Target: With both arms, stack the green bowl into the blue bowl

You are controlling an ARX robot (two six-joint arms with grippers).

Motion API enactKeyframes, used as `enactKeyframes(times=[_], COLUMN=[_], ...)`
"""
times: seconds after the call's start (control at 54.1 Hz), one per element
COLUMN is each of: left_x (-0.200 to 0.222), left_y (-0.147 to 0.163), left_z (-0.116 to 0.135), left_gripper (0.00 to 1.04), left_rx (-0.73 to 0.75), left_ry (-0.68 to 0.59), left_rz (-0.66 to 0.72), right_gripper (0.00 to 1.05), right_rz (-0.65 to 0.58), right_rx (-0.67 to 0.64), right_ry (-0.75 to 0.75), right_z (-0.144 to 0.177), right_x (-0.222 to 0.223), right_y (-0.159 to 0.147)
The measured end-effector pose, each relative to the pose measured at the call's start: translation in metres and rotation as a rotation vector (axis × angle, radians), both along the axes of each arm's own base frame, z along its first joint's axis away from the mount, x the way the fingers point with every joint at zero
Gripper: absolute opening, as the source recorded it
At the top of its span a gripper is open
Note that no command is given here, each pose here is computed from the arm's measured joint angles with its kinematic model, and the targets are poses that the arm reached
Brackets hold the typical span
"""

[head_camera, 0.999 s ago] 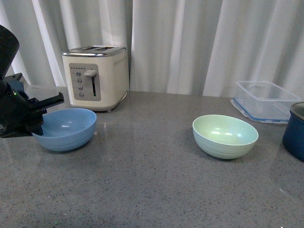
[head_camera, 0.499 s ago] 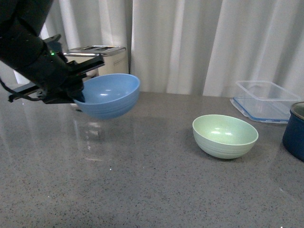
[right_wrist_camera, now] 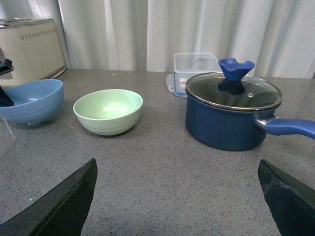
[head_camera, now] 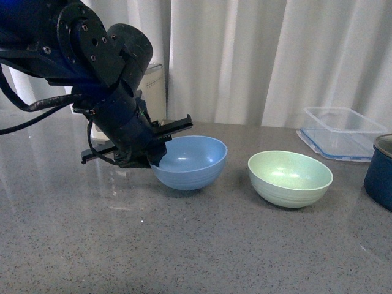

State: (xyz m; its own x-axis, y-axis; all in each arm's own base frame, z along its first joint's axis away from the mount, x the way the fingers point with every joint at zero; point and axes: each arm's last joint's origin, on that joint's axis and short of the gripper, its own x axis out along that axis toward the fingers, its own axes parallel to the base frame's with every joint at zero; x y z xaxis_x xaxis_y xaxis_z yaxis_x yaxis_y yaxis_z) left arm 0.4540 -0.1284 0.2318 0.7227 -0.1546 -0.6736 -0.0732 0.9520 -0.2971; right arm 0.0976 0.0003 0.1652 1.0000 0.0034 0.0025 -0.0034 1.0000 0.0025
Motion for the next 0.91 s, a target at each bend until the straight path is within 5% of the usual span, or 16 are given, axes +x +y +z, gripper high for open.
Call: enactKeyframes(times=[0.277,0.518,0.758,0.906], left_x=[0.009,0.001,-0.051,-0.077], left_y=[-0.009,-0.007,0.019,0.038], left_z=[-0.010,0.005,0.089,0.086], left_gripper=[0.08,0.53,1.00,0.78], left_rx=[0.002,-0.014,0.003,0.185], left_ry=[0.030,-0.023,-0.384,-0.719], left_rz=[0.001,-0.043,-0.050,0.072], right_gripper=[0.95,0.95,0.95,0.95], right_rz=[0.000,0.000,0.000,0.000], right_rx=[0.000,0.000,0.000,0.000], right_ry=[0.000,0.000,0.000,0.000], right_z=[0.000,0.000,0.000,0.000], right_x=[0.000,0.000,0.000,0.000], right_y=[0.000,0.000,0.000,0.000])
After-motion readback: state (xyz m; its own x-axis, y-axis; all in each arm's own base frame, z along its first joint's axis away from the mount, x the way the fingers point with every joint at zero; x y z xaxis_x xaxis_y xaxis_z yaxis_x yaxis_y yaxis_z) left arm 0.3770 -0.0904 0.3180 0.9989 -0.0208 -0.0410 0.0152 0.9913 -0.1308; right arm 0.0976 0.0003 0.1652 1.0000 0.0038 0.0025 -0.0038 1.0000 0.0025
